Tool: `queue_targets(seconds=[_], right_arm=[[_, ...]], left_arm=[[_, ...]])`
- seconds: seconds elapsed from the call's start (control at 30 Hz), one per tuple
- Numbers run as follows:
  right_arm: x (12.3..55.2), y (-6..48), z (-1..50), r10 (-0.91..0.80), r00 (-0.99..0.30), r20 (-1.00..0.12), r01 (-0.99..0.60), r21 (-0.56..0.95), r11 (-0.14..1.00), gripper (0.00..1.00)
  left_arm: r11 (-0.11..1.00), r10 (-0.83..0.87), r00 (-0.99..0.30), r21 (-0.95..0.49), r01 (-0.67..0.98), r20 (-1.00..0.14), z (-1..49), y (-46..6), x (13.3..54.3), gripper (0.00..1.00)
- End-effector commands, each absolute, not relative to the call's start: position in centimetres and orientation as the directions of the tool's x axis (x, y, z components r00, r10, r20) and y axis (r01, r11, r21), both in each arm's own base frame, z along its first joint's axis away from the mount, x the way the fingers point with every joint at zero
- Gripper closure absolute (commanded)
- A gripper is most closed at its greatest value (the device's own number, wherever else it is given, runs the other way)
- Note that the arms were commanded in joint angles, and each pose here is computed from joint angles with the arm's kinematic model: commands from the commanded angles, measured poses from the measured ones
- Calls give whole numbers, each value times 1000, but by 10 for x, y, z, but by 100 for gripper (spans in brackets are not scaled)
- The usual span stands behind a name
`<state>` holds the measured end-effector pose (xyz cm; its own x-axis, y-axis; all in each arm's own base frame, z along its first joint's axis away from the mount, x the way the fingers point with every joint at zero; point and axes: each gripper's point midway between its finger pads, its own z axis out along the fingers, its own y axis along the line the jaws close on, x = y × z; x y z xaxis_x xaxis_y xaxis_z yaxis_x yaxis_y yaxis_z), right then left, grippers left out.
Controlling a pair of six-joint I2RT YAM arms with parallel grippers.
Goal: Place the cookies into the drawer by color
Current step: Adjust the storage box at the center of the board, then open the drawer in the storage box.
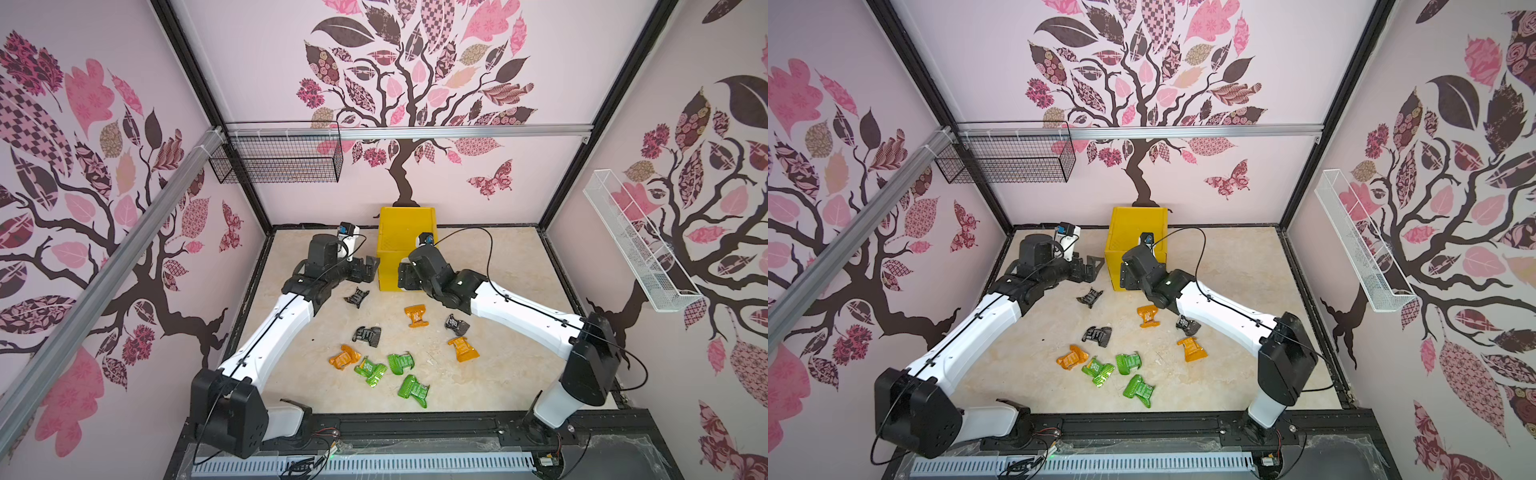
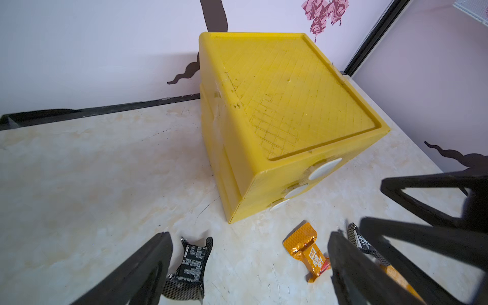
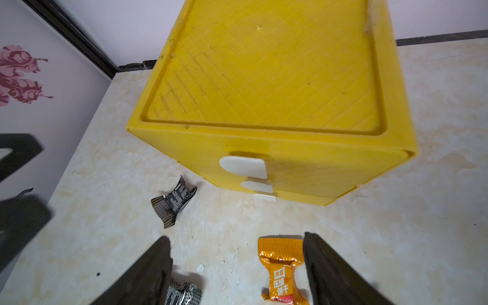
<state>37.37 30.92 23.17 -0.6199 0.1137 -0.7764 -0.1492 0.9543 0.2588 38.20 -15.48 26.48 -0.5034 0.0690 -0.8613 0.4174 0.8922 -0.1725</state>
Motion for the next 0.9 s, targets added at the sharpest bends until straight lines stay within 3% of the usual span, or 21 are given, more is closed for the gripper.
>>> queue_targets(seconds=[0.0, 0.17, 0.87], right_arm=[[392, 308, 239, 159, -574, -803, -78, 247, 966, 19], [402, 314, 240, 147, -565, -812, -71, 226, 972, 19], [432, 316, 217, 123, -510, -851, 26, 127, 991, 33]], left_arm=[[911, 151, -568, -109, 398, -809, 249, -133, 353, 3], [901, 186, -572, -93, 423, -799, 234, -116, 325, 3], [933, 64, -577, -157, 325, -814, 224, -97, 333, 3]])
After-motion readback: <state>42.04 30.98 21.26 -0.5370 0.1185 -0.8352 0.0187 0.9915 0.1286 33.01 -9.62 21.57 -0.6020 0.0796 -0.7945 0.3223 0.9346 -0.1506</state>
